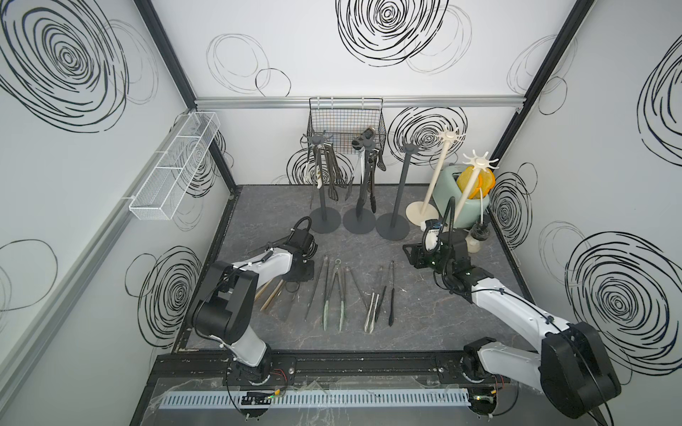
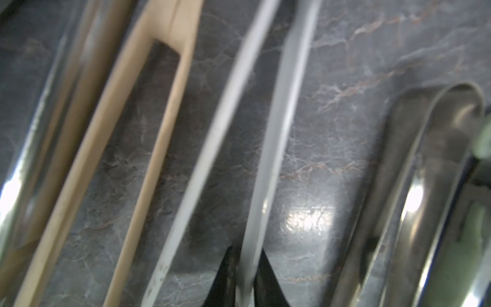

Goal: Hang food tongs on kitchen utensil racks
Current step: Pick up the food tongs from the center of the board, then hang the food tongs on the rack.

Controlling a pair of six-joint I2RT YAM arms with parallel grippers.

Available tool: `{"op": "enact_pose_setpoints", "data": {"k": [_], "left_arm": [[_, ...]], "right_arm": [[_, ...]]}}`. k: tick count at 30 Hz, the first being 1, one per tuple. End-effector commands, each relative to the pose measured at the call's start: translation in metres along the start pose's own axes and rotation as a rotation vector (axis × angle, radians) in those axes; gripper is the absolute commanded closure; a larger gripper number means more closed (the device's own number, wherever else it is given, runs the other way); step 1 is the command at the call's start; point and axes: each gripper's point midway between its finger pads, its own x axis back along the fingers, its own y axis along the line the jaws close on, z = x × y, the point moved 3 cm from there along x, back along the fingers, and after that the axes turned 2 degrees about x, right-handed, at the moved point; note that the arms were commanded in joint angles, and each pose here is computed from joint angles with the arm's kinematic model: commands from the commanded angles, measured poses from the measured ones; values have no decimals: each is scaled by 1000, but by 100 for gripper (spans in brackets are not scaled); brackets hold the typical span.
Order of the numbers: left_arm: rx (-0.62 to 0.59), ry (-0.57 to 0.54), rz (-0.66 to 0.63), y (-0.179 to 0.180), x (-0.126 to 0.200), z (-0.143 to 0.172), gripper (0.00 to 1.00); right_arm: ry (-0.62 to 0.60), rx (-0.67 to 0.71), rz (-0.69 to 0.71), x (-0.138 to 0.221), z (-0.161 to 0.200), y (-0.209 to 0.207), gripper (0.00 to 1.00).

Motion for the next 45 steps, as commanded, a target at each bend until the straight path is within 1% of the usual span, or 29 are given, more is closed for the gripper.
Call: {"op": "enact_pose_setpoints", "data": {"k": [1, 6, 11, 14, 17, 21, 23, 25, 28, 30, 31, 33, 35, 39, 43, 45], "left_arm": [[-9, 26, -2, -6, -6, 5, 90], [-30, 0, 3, -14, 0, -2, 100], [-57, -72, 2, -24, 22, -16, 100], [-59, -157, 27, -31, 48, -27, 100], [-63, -269, 82, -37, 78, -36, 100], [-79, -432, 188, -48, 120, -42, 100], [-81, -501, 225, -52, 138, -43, 100], [-105, -580, 293, -60, 157, -42, 100], [-176, -731, 439, -81, 192, -40, 100], [-265, -848, 561, -103, 226, -34, 100], [-303, -900, 600, -113, 242, -32, 100], [-379, -1010, 644, -133, 274, -29, 100], [-425, -1085, 674, -149, 298, -31, 100], [-462, -1178, 762, -180, 333, -50, 100], [-472, -1225, 805, -207, 346, -75, 100], [-489, -1230, 838, -224, 348, -88, 100]], "right_arm": [[-7, -13, 12, 6, 1, -1, 49], [-11, -21, 16, 10, 1, -1, 49], [-19, -26, 20, 14, -1, 0, 49], [-35, -23, 30, 18, -4, -1, 49], [-64, -18, 62, 22, -8, -5, 49], [-106, 9, 105, 28, -16, -10, 49], [-113, 18, 114, 30, -20, -12, 49], [-116, 28, 124, 31, -24, -13, 49], [-124, 44, 132, 34, -30, -15, 50], [-133, 53, 131, 36, -33, -16, 50], [-137, 55, 130, 36, -35, -16, 51], [-147, 54, 124, 38, -39, -18, 51], [-152, 49, 116, 38, -41, -20, 52], [-152, 36, 92, 38, -42, -22, 53], [-149, 33, 80, 38, -40, -22, 53], [-146, 33, 73, 38, -39, -22, 53]]}}
